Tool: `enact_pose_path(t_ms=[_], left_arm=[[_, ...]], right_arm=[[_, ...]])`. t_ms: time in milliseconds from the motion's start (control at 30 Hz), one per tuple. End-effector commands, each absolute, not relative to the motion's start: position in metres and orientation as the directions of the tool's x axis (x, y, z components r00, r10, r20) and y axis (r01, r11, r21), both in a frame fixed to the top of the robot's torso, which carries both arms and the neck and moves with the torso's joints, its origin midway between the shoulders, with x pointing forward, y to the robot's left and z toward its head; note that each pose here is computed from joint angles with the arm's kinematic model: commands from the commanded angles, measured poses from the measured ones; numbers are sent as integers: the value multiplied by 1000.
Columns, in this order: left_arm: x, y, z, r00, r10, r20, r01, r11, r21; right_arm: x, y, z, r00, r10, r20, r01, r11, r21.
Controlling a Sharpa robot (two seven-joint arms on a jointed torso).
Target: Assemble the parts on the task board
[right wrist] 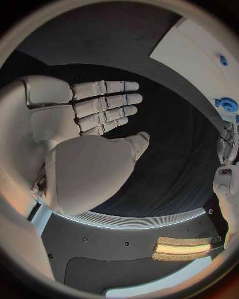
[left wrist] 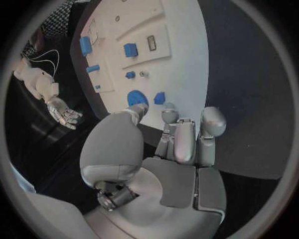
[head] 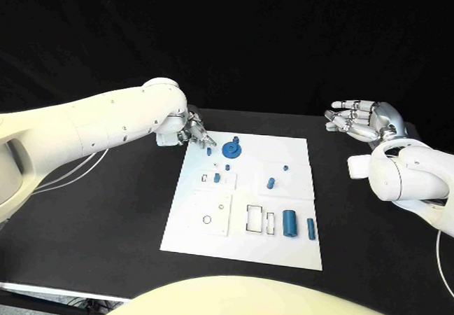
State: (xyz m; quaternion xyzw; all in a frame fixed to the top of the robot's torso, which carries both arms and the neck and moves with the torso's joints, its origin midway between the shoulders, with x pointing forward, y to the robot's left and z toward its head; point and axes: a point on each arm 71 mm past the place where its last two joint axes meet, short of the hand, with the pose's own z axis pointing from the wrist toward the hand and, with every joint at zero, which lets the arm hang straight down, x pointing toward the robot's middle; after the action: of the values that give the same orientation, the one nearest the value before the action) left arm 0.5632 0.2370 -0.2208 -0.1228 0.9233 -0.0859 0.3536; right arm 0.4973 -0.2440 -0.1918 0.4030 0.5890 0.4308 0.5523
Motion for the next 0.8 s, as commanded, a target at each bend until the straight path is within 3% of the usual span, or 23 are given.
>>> enact_pose_path(t_ms=[33,800], left_arm=[[562,234,-222,-735,-287,-615,-158,954,-256],[563,235,-228,-737,-302,-605,-172,949,-264]], right_arm=[[497,-242,-191,-80,949,-306,-16,306,952],[497,-242,-191,-80,949,-306,-17,306,952]])
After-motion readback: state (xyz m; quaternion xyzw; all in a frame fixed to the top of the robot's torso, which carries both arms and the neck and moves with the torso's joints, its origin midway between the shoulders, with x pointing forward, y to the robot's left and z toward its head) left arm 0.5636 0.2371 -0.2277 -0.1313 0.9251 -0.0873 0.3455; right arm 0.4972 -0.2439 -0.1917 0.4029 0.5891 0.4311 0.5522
